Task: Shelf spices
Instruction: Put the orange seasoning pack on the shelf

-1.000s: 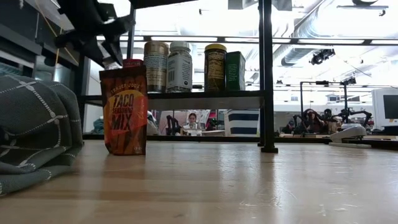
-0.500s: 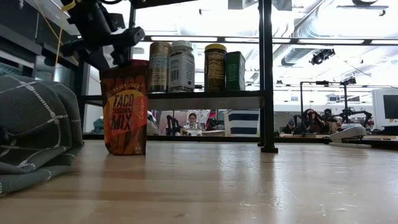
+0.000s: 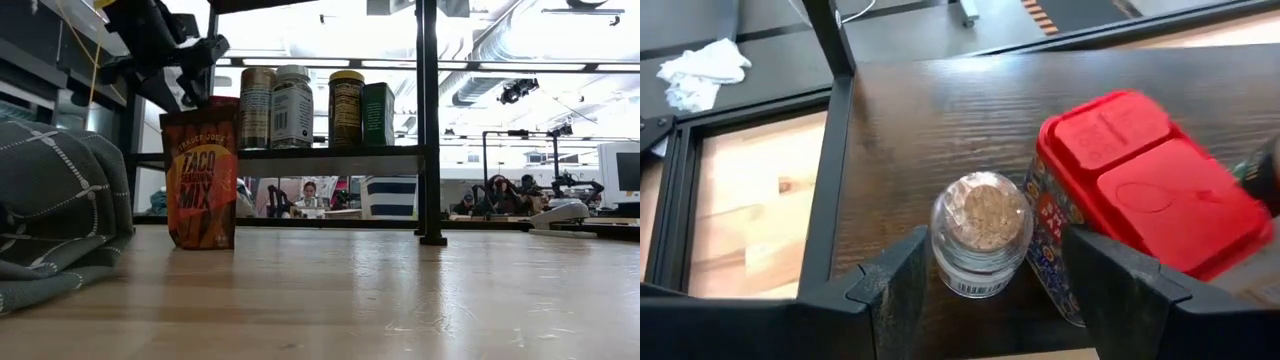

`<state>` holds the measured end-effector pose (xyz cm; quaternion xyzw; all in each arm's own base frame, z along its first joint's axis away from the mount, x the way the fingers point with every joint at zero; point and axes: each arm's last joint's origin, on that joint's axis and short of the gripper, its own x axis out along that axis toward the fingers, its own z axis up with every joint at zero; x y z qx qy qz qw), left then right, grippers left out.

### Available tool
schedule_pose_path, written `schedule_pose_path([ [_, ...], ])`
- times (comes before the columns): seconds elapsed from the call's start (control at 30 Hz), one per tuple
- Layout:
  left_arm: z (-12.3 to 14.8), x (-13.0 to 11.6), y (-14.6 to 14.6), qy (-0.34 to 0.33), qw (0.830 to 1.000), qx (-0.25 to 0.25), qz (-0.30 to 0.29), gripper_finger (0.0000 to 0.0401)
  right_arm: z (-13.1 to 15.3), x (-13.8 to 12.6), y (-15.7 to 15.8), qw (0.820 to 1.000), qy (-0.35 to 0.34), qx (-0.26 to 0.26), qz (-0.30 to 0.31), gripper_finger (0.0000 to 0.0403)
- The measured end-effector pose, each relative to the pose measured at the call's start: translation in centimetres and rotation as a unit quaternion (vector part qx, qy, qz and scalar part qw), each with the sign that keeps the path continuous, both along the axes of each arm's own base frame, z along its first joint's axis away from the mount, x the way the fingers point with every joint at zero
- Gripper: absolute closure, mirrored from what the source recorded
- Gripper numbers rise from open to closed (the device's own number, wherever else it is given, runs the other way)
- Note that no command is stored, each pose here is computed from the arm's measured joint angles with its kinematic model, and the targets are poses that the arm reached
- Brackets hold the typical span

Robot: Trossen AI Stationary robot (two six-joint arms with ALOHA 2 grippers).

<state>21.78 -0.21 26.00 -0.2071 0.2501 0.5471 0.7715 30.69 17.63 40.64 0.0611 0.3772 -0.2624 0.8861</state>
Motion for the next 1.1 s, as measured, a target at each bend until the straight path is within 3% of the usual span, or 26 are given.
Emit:
schedule_pose_path([
  [0.23, 2.5, -2.4, -0.3, -0.012, 0.997, -0.02, -0.074, 0.0178, 0.0, 0.0, 0.0, 1.0, 0.0, 0.0, 0.0, 0.0094],
  [0.37, 4.0, -4.2, -1.0, -0.012, 0.985, -0.048, -0.165, 0.0182, 0.0, 0.0, 0.0, 1.0, 0.0, 0.0, -0.001, 0.0094],
  [0.47, 5.0, -5.8, -1.8, -0.008, 0.954, -0.097, -0.285, 0.019, 0.0, 0.0, 0.0, 1.0, 0.0, 0.001, 0.0, 0.0094],
  [0.57, 5.9, -7.0, -2.9, -0.042, 0.898, -0.171, -0.402, 0.0196, 0.0, 0.0, 0.0, 1.0, 0.001, 0.002, 0.001, 0.0094],
  [0.63, 6.6, -7.1, -3.7, -0.075, 0.868, -0.183, -0.456, 0.0198, 0.0, 0.0, 0.0, 1.0, 0.004, 0.002, 0.004, 0.0094],
  [0.77, 7.0, -5.3, -5.7, -0.08, 0.829, -0.104, -0.544, 0.0201, -0.1, 0.0, 0.1, 1.0, 0.009, 0.009, 0.008, 0.0094],
  [0.9, 5.2, -2.5, -7.7, 0.003, 0.789, -0.014, -0.614, 0.0201, -0.1, 0.0, 0.1, 1.0, 0.017, 0.022, 0.012, 0.0094],
  [1.1, 2.8, 0.5, -9.1, 0.082, 0.771, -0.013, -0.631, 0.0201, -0.1, 0.0, 0.1, 0.999, 0.021, 0.031, 0.013, 0.0094],
])
